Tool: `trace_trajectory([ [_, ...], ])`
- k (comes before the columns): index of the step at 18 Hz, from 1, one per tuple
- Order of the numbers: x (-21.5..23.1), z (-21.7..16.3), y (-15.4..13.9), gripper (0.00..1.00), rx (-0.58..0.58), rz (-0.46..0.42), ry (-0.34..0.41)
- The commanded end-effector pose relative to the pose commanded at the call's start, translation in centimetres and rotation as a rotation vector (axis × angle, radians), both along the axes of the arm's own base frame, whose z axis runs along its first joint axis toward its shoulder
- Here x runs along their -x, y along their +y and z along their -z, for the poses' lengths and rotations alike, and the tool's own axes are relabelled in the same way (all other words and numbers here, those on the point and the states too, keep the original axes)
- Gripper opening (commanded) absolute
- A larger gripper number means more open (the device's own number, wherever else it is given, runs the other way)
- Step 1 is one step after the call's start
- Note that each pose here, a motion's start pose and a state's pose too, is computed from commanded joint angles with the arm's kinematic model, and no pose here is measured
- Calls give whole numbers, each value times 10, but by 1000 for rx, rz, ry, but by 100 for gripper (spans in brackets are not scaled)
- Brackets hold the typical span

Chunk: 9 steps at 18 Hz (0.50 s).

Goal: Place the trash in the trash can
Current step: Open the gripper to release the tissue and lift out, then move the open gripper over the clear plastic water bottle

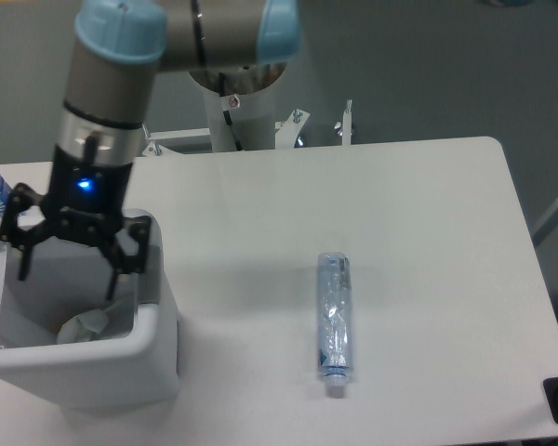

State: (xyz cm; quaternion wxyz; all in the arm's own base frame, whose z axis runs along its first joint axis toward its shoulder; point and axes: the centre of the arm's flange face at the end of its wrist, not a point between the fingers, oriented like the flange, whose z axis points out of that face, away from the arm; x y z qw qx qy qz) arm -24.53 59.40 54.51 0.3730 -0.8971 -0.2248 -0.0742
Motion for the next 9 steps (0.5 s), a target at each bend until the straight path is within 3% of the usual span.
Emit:
trace_trajectory([
  [4,64,-8,-31,100,-23,-146,-30],
  [9,116,-1,-59,100,-13,-225,-23],
])
